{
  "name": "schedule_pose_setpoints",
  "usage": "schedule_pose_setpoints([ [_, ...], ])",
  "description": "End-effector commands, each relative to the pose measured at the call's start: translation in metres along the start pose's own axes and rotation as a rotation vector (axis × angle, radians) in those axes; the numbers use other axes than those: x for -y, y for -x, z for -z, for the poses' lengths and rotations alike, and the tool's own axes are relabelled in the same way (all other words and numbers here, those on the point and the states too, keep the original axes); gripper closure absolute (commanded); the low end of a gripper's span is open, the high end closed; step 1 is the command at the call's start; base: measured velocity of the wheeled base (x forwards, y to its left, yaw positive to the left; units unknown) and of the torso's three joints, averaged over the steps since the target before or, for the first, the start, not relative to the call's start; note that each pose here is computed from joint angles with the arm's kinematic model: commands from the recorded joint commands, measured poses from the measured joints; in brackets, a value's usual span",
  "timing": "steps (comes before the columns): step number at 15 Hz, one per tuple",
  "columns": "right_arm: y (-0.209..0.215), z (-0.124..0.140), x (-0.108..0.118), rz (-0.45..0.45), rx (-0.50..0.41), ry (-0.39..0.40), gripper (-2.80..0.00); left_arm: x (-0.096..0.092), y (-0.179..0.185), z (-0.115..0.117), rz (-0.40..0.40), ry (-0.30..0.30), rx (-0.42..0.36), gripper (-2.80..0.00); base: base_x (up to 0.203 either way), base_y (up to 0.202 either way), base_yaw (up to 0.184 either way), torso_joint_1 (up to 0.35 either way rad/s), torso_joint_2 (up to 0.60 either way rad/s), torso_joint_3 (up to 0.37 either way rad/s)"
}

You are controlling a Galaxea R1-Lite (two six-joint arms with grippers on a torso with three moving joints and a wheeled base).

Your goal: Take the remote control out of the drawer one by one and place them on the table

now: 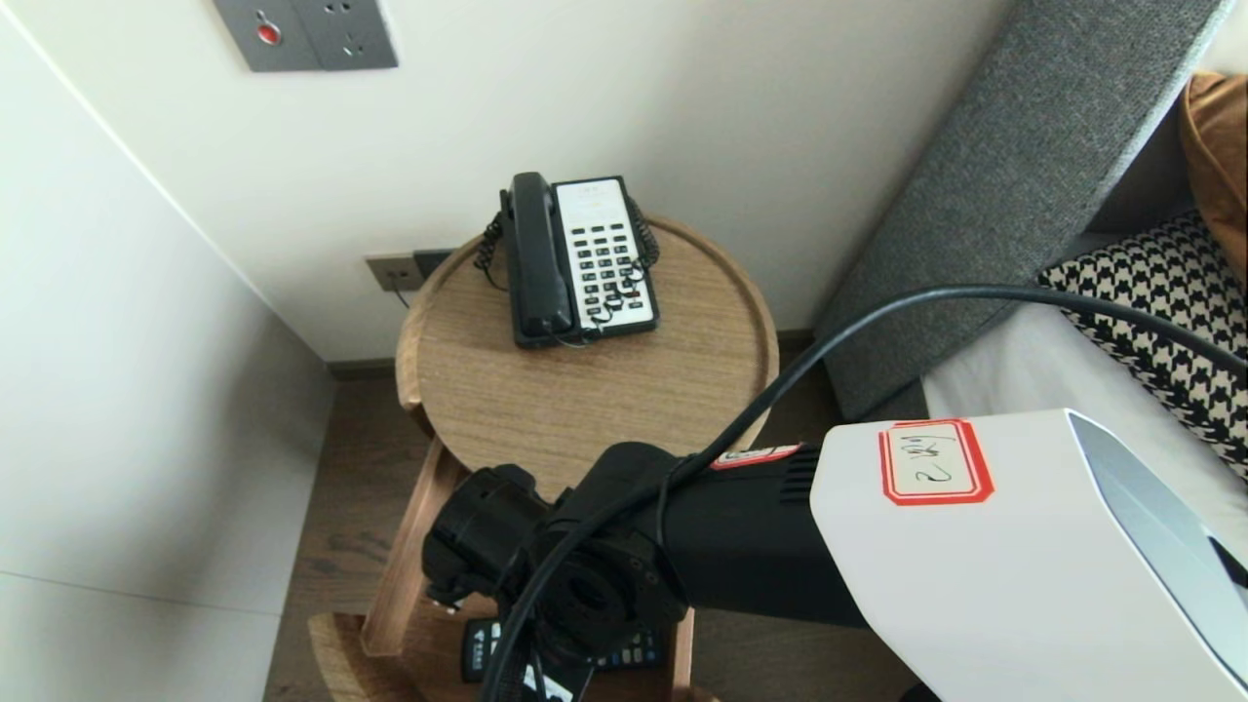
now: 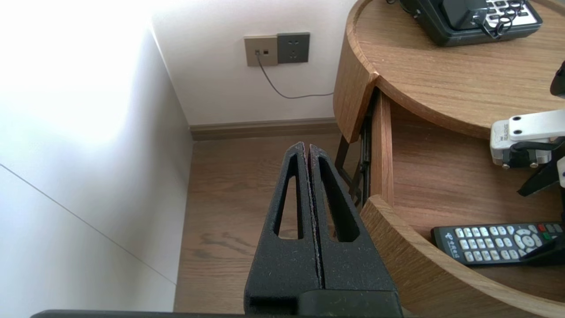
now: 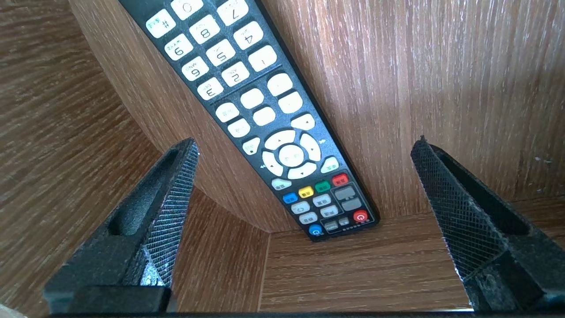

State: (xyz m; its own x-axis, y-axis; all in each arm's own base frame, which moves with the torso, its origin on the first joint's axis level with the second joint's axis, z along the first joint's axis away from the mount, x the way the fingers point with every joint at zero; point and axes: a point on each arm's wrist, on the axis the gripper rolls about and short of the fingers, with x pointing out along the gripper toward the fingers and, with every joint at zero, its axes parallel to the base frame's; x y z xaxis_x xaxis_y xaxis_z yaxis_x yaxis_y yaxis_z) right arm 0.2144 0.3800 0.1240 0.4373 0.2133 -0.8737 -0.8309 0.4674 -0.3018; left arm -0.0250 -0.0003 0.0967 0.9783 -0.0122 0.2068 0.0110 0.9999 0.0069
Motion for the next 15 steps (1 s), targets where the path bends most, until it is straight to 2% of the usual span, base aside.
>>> schedule_pose_setpoints([
  [1, 0.0, 0.001, 0.0, 0.002, -0.006, 0.007, -2.8, 0.0, -0.001, 0.011, 0.0, 0.0, -0.035, 0.0, 0.0, 0.0, 0.0, 0.0, 0.0, 0.0],
  [15, -0.013, -0.003, 0.0, 0.004, -0.011, 0.024, -2.8, 0.0, -0.001, 0.011, 0.0, 0.0, -0.034, 0.0, 0.0, 0.0, 0.0, 0.0, 0.0, 0.0],
])
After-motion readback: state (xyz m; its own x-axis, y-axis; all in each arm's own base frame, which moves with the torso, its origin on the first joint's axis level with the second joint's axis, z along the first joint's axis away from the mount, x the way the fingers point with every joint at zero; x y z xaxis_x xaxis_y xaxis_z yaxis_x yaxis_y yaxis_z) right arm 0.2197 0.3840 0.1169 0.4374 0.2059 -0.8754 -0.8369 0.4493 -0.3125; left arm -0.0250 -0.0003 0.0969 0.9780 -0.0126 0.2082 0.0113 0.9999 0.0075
